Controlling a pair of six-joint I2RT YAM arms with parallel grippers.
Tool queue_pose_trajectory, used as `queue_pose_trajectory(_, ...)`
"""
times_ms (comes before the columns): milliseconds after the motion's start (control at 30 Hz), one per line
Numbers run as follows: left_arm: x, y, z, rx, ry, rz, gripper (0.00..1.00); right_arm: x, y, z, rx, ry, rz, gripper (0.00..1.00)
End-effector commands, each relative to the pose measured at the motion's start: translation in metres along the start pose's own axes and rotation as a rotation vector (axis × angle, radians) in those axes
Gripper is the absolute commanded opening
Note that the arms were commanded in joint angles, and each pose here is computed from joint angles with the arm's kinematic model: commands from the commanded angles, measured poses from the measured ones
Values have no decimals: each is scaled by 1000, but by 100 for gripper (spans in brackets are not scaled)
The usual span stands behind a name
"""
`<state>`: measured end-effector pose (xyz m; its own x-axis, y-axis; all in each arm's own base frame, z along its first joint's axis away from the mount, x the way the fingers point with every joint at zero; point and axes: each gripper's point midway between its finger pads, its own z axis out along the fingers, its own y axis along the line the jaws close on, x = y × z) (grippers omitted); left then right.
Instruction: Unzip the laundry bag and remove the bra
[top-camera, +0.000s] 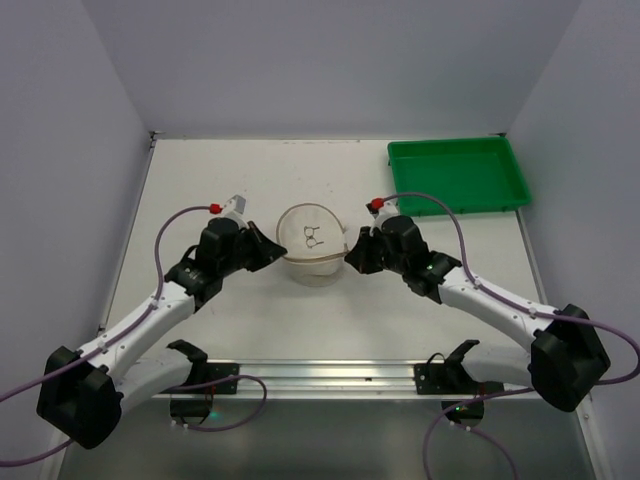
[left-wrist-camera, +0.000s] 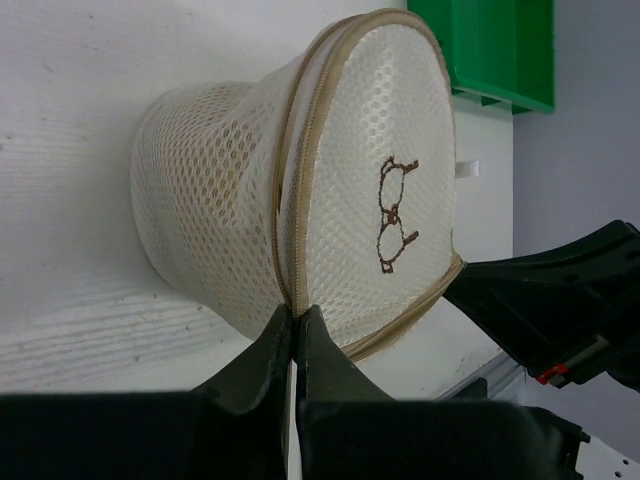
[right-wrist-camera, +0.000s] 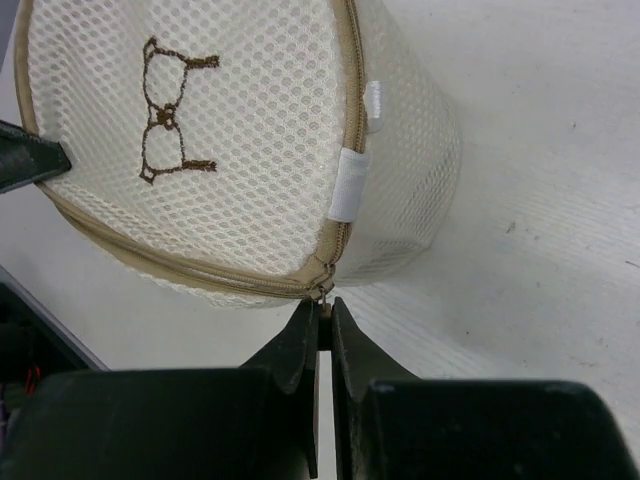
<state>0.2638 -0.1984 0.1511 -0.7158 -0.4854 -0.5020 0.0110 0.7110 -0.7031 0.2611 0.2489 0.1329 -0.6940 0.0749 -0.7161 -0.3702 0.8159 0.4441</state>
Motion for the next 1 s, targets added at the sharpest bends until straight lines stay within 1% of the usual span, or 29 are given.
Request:
queue_pose_trajectory(0, 2, 29, -10, -106, -3, 71, 0, -8, -21, -6, 98, -11, -49, 0)
queue_pose_trajectory(67, 3, 28, -15, -94, -5, 78, 0, -7, -10, -4, 52, 13, -60, 0)
queue_pose_trajectory(100, 3, 28, -16, -89, -8, 78, 0, -8, -4, -4, 30, 16, -70, 3)
queue_pose_trajectory(133, 5, 28, -19, -79, -11, 79, 3, -5, 3, -4, 5, 26, -86, 9)
queue_pose_trajectory(167, 5, 27, -19, -72, -11, 81, 19, -5, 8, -6, -3, 26, -99, 17)
queue_pose_trajectory(200, 6, 28, -20, -71, -12, 89, 27, -6, 11, -7, -9, 25, -115, 32)
queue_pose_trajectory(233, 7, 29, -21, -73, -14, 91, 33, -6, 19, -11, -18, 30, -132, 40)
queue_pose_trajectory(267, 7, 30, -21, -72, -17, 91, 42, -9, 20, -13, -3, 21, -146, 48)
queue_pose_trajectory(333, 3, 29, -24, -74, -34, 92, 53, -13, 30, -21, 10, 14, -197, 62)
queue_pose_trajectory(400, -2, 27, -26, -75, -56, 99, 60, -27, 34, -29, 42, -31, -220, 68)
queue_pose_trajectory(433, -10, 26, -29, -93, -83, 106, 63, -26, 36, -32, 46, -27, -222, 73)
queue_pose_trajectory(467, -14, 26, -31, -103, -97, 114, 67, -29, 36, -35, 48, -38, -215, 75)
queue_pose_trajectory(633, -48, 23, -35, -175, -190, 192, 68, -43, 35, -54, 52, -135, -159, 81)
queue_pose_trajectory(733, -55, 23, -26, -200, -175, 229, 66, -42, 34, -61, 43, -155, -140, 81)
queue_pose_trajectory(833, -55, 20, -14, -197, -146, 260, 59, -38, 32, -64, 37, -164, -127, 81)
queue_pose_trajectory(900, -58, 15, -8, -177, -147, 287, 57, -32, 29, -64, 34, -157, -121, 82)
queue_pose_trajectory(967, -61, 18, -2, -192, -141, 304, 53, -30, 30, -66, 20, -161, -118, 82)
